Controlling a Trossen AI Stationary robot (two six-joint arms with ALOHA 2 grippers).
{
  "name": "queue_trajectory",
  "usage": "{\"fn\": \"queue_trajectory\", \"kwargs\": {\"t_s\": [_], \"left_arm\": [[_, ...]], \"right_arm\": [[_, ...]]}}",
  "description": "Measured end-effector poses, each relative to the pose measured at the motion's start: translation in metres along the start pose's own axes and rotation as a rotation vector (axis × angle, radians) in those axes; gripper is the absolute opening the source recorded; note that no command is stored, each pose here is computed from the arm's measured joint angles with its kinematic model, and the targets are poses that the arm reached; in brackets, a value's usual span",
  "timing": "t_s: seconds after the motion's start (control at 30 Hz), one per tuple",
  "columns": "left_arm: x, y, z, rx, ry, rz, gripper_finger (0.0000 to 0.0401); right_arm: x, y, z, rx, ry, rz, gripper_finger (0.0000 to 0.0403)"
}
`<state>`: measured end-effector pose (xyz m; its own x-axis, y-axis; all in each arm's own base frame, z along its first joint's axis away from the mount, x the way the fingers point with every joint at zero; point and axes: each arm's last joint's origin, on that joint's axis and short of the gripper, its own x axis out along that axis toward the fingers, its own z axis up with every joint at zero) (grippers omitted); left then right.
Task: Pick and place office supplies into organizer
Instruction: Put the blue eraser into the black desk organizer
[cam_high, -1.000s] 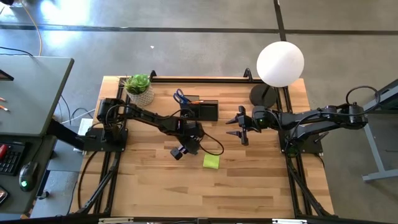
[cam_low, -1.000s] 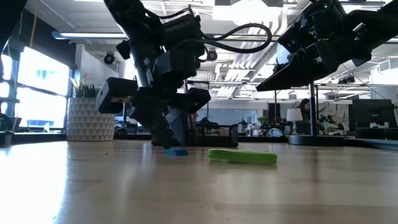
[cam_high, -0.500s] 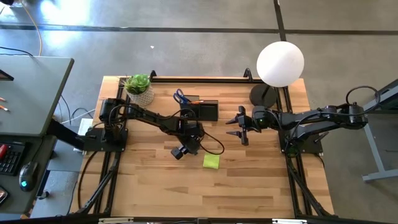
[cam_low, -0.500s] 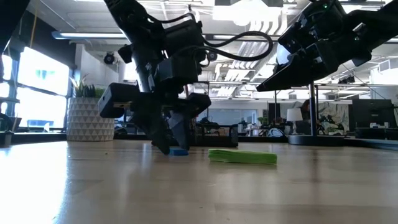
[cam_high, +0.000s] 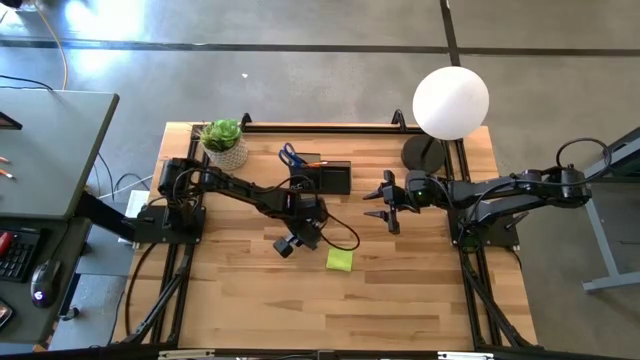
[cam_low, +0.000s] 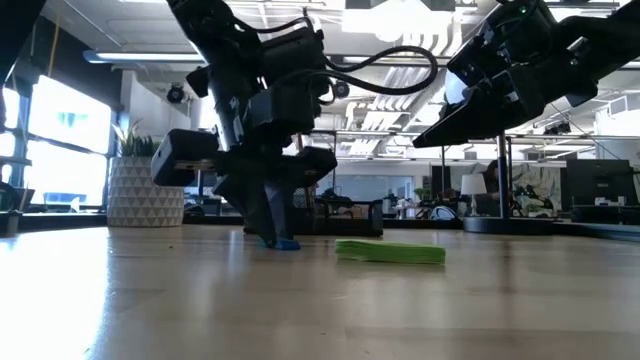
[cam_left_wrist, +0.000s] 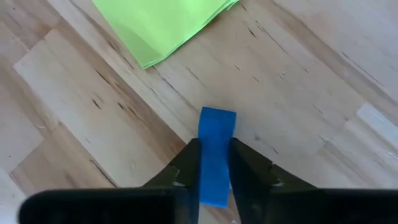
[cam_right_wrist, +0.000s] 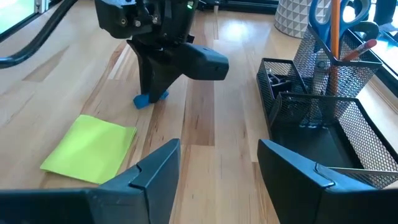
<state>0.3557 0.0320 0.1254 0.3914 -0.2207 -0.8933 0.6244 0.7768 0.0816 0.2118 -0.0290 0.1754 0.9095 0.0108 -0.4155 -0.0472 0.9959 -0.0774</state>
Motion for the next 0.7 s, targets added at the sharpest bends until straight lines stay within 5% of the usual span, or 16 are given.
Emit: {"fn": "queue_trajectory", "kwargs": {"t_s": [0.33,0.7], "left_arm": [[-0.037,0.012,-0.007,-0.036,0.162,0.246,0.0039],[-0.091,0.049,-0.049,-0.389,0.139,0.418,0.0030]], "right_arm": [[0.000,0.000,0.000,0.000,0.000,0.000,0.0211],[0.000,0.000,0.000,0.002,0.004,0.000,0.0211]]}}
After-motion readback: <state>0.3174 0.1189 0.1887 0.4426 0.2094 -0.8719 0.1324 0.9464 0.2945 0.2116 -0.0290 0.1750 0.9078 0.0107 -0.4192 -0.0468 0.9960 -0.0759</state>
